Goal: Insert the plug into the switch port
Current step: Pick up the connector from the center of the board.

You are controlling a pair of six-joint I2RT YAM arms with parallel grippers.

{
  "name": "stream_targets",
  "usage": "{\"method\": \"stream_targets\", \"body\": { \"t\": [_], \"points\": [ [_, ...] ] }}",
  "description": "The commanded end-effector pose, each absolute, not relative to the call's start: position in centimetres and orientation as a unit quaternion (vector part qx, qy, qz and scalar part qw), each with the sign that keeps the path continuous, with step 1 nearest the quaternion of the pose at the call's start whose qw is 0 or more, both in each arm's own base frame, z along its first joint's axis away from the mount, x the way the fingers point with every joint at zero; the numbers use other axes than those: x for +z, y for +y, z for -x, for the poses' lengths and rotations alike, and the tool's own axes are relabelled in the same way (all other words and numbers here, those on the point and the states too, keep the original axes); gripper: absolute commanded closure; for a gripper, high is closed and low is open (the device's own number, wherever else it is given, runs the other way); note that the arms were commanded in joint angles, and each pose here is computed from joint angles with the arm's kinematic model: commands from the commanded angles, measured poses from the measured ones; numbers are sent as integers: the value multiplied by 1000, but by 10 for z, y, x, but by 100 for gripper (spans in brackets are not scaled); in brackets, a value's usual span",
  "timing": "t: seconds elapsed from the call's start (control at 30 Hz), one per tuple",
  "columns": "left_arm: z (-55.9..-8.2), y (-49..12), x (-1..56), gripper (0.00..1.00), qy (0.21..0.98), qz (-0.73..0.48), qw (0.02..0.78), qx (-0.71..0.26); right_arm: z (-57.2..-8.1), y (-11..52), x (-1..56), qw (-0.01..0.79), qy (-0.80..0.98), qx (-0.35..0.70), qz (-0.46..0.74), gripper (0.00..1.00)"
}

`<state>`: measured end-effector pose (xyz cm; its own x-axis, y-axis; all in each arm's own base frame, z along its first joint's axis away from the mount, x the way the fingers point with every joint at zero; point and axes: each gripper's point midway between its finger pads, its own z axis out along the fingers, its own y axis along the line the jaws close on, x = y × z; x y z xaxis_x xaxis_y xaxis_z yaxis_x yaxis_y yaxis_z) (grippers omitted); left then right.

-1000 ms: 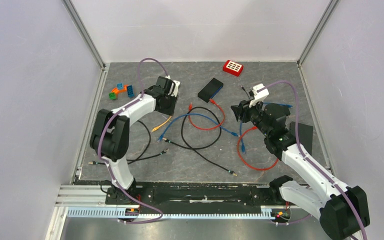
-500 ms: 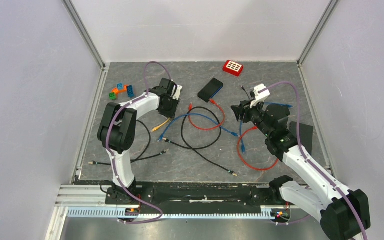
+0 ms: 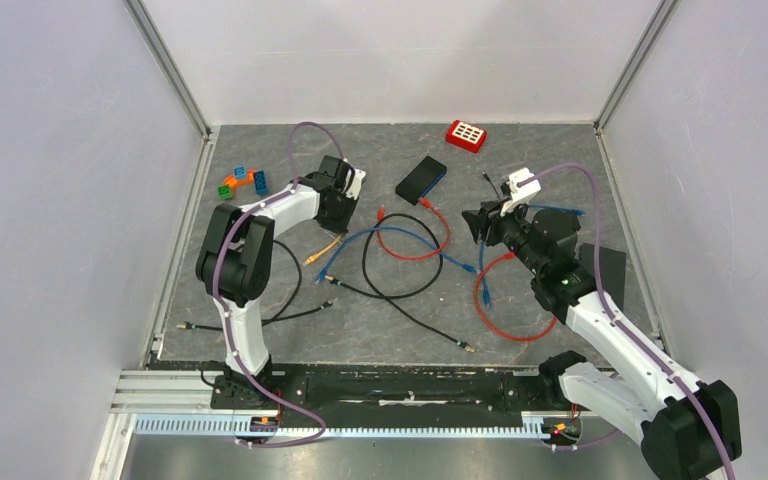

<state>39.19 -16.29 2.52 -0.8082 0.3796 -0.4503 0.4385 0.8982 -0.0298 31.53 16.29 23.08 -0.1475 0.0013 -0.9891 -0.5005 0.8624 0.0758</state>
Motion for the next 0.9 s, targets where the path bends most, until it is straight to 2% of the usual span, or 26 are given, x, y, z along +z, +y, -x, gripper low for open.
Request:
{"method": "stream_targets", "body": {
  "t": [0.0,0.2,0.43,0.67,0.87],
  "points": [
    [-393,-190,106,98,895,-288,319,-123,-316,171,256,646,711,228,162,51],
    [-355,-223,162,98,810,-385,403,-182,-323,176,270,632,720,266,104,45],
    [-293,-257,191,98,665,-526,483,-219,-337,204,271,576,738,346,69,37],
    [-272,-277,192,98,632,-562,482,-230,-353,240,264,494,751,437,33,36],
    [-264,-284,189,98,617,-576,484,-230,-363,263,224,405,789,463,3,37]
  ]
}}
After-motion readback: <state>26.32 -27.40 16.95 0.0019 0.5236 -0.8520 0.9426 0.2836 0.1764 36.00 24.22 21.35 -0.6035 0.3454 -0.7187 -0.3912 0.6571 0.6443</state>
